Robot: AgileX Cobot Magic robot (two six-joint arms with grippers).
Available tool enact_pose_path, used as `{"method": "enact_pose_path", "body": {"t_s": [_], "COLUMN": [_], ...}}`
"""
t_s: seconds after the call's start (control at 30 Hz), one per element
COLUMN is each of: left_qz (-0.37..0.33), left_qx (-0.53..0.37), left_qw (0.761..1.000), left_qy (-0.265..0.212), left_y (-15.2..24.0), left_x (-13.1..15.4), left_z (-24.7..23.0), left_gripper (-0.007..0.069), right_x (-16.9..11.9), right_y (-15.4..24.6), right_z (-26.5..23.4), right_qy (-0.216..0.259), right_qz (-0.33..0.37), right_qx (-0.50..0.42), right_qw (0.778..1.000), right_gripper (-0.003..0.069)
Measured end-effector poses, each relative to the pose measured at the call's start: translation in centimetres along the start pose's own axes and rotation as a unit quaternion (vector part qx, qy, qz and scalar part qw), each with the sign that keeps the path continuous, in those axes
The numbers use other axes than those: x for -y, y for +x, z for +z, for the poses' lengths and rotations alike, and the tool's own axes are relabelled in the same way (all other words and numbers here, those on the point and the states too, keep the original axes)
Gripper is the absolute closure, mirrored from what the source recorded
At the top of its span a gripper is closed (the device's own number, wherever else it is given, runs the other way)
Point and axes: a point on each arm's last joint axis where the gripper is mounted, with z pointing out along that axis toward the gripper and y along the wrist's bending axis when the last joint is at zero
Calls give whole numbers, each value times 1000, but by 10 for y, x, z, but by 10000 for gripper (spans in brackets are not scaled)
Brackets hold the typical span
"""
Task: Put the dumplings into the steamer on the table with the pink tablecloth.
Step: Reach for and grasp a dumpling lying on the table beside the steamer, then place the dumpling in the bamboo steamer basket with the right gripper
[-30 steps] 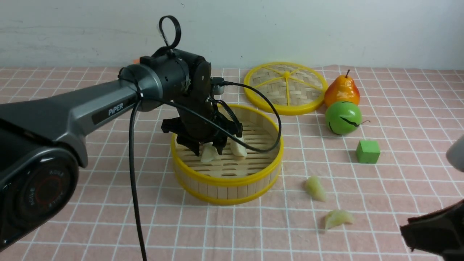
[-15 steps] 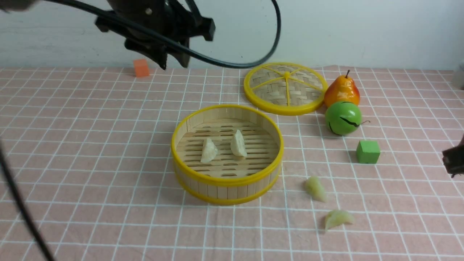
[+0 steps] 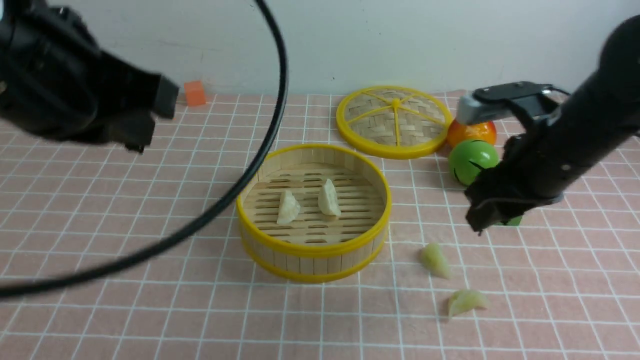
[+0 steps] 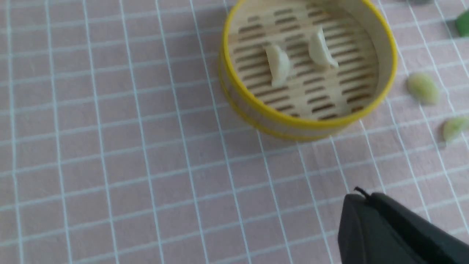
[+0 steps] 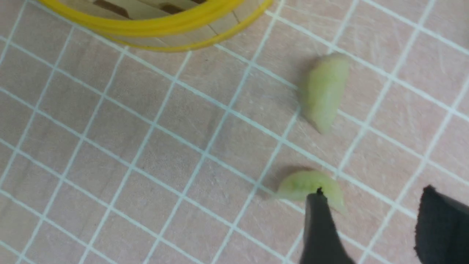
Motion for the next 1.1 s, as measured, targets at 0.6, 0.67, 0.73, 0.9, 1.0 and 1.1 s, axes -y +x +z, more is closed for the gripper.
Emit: {"method": "enact_pose_path", "body": {"t_s": [0.6,0.67,0.73,0.9,1.0,1.1], "left_qz": [-2,-1,-1,1,5,10], "left_qx": [-23,-18,-18,-17,-14,-8], "left_qw": [999,999,999,999,999,1000], "left_qy": [48,49,49,44,35,25], "left_y": [134,135,135,135,134,133], "left_x": [-20,-21,-21,-22,-23,-25], "left_z": [-48,-51,-51,-51,-51,-50], "left_gripper": [638,638,638,638,638,638], "right_x": [12,12,11,-1,-30,-69], "right_y": [-16,-17,-19,-36,-59,-78], "right_z": [134,134,131,103,64,38], "right_qy": [31,32,31,26,17,1], "right_qz": [11,11,12,-4,-39,-80], "right_qx": [-79,-78,-79,-74,-33,18], "right_qw": [996,996,996,997,999,997], "right_gripper": [280,348,428,419,419,419]}}
